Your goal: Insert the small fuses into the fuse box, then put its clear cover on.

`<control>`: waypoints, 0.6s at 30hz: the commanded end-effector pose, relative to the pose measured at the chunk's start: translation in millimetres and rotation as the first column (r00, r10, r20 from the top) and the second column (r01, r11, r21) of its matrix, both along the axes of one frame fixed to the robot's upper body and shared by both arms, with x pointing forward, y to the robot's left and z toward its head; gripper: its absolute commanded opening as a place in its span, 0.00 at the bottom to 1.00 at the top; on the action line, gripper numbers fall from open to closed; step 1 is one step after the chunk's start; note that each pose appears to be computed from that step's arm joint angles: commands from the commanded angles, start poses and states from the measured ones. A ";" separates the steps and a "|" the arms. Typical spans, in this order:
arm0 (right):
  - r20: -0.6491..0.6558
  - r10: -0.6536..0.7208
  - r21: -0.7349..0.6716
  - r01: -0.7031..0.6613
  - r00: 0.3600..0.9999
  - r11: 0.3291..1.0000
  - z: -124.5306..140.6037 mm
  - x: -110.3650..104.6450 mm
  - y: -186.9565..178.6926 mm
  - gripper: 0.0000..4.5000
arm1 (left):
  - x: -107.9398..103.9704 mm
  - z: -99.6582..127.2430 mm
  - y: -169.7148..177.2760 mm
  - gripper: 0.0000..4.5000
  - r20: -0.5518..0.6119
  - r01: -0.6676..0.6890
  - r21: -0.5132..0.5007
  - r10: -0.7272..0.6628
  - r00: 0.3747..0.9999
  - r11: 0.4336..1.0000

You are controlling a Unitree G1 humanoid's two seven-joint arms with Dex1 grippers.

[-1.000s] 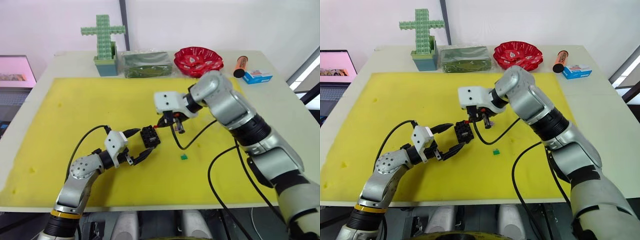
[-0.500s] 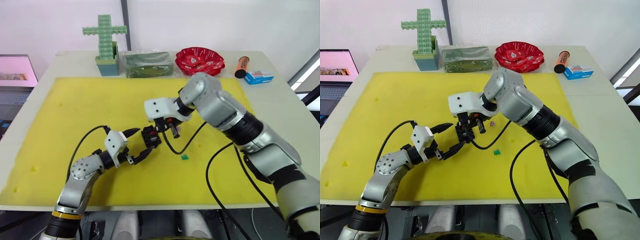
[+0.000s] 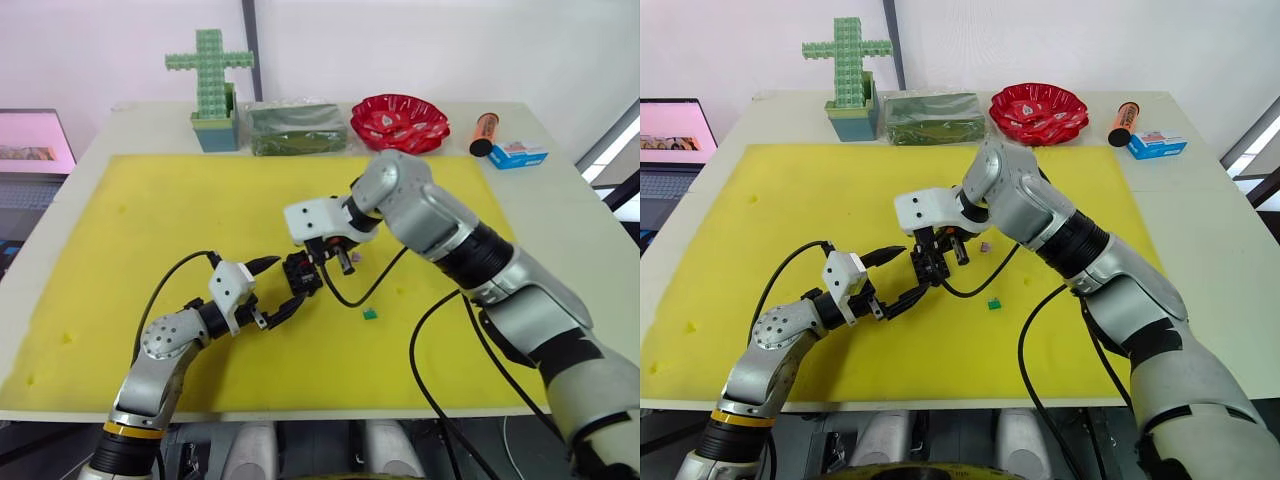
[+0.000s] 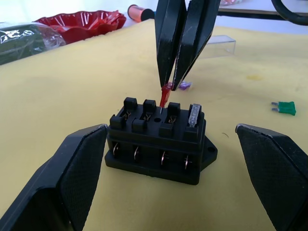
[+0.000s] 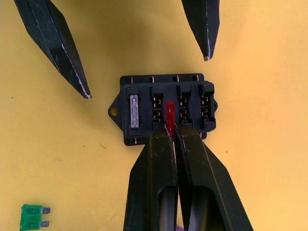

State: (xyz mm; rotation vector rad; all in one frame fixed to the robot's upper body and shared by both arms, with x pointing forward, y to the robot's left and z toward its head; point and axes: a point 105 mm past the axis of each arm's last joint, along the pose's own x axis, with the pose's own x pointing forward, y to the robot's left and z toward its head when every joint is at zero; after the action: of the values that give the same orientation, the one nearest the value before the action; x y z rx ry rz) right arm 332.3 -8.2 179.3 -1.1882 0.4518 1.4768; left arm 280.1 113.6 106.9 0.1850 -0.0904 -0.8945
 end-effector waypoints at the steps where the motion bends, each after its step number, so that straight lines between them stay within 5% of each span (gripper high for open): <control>1: 0.031 0.022 0.004 -0.022 0.999 1.000 11.9 -1.1 4.5 0.00 | -1.7 7.3 0.5 1.00 0.034 0.003 -0.009 -0.003 0.999 1.000; 18: 0.026 0.026 -0.016 -0.026 0.999 1.000 8.5 -2.3 0.8 0.00 | -2.8 6.3 -0.2 1.00 0.032 0.008 -0.003 -0.008 0.999 1.000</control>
State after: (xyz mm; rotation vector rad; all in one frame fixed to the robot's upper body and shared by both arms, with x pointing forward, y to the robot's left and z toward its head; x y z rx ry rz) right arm 330.6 -9.0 178.5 -1.1914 0.4701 1.4887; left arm 279.5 114.1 105.8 0.1856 -0.0858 -0.8939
